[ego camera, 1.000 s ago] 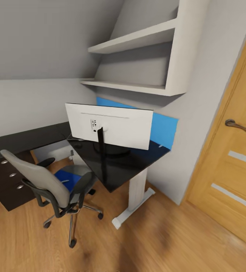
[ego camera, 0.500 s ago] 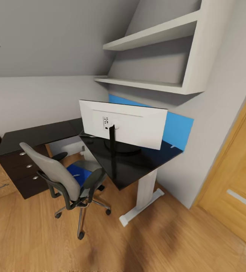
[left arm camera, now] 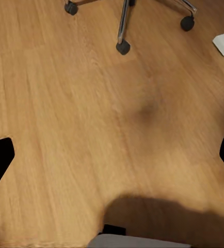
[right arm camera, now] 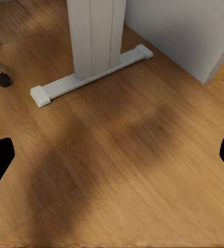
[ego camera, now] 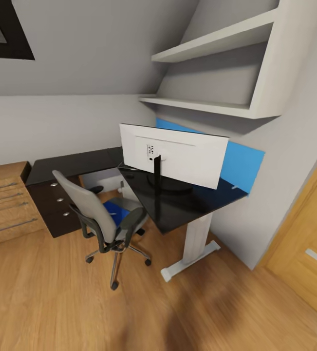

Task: In the bedroom, organize the workspace by keeping the computer under the desk, ensuring the monitor is on the desk, placing the keyboard on the desk next to the monitor, placing the mouse on the desk next to the keyboard, moving the folder from the swivel chair onto the desk next to the mouse, stacking the notebook on top of the folder with the pen on top of the notebook, and positioning the swivel chair next to the desk.

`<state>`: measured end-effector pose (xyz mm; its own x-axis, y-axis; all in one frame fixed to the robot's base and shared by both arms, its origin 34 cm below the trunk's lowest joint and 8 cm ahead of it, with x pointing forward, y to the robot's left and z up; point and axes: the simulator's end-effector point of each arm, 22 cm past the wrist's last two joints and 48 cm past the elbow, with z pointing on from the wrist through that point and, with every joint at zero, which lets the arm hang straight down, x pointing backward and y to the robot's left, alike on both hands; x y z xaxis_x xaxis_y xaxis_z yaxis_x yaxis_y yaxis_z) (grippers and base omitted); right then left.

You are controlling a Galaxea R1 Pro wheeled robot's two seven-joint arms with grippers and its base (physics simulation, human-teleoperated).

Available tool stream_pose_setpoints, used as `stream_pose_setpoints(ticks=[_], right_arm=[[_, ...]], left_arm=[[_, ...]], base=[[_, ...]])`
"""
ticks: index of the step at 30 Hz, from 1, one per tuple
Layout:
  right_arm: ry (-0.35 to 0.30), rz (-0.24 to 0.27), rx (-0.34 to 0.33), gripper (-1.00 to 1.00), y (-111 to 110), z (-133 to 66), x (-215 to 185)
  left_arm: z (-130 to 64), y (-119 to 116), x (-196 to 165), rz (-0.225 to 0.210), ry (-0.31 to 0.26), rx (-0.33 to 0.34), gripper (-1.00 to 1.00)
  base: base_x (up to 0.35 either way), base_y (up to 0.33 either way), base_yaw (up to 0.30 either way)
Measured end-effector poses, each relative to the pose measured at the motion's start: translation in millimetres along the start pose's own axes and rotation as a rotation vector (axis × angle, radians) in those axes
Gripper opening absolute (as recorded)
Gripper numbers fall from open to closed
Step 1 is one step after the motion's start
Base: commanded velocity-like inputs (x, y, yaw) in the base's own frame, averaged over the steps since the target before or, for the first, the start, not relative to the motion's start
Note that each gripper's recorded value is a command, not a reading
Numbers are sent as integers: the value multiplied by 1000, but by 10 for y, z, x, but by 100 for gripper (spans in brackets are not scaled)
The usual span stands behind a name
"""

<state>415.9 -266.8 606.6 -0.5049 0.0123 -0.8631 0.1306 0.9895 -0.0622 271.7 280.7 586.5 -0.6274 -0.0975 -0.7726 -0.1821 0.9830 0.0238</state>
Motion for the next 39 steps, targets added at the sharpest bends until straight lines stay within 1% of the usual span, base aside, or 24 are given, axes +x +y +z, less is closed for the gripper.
stream_pose_setpoints(ticks=[9, 10, 14, 23, 29, 34, 36, 39], right_arm=[[13, 1, -3, 100, 31, -26, 48], [14, 3, -6, 100, 49, -30, 50], [16, 13, -11, 100, 124, -44, 55], [14, 16, -8, 100, 123, -42, 45], [8, 14, -6, 100, 103, -36, 23], [-5, 16, -6, 100, 102, -27, -18], [-8, 16, -6, 100, 103, -24, -30], [-12, 17, -10, 100, 123, -25, -44]], left_arm=[[-5, 9, 11, 0, 4, -3, 100], [-5, 9, 35, 0, 15, -4, 100], [-5, 17, 89, 1, 40, -5, 100], [-3, -3, 103, 1, 47, 1, 100], [3, -28, 101, -4, 47, 2, 100], [11, -11, 160, -6, 77, -3, 100], [17, -14, 153, -8, 76, -5, 100], [33, -8, 102, -9, 56, -6, 100]], base=[[-260, -200, 254], [-165, -210, 267], [-72, -109, 270], [-10, -15, 251], [-1, -1, 149], [0, 0, 71], [0, 0, 30], [0, 0, 13]])
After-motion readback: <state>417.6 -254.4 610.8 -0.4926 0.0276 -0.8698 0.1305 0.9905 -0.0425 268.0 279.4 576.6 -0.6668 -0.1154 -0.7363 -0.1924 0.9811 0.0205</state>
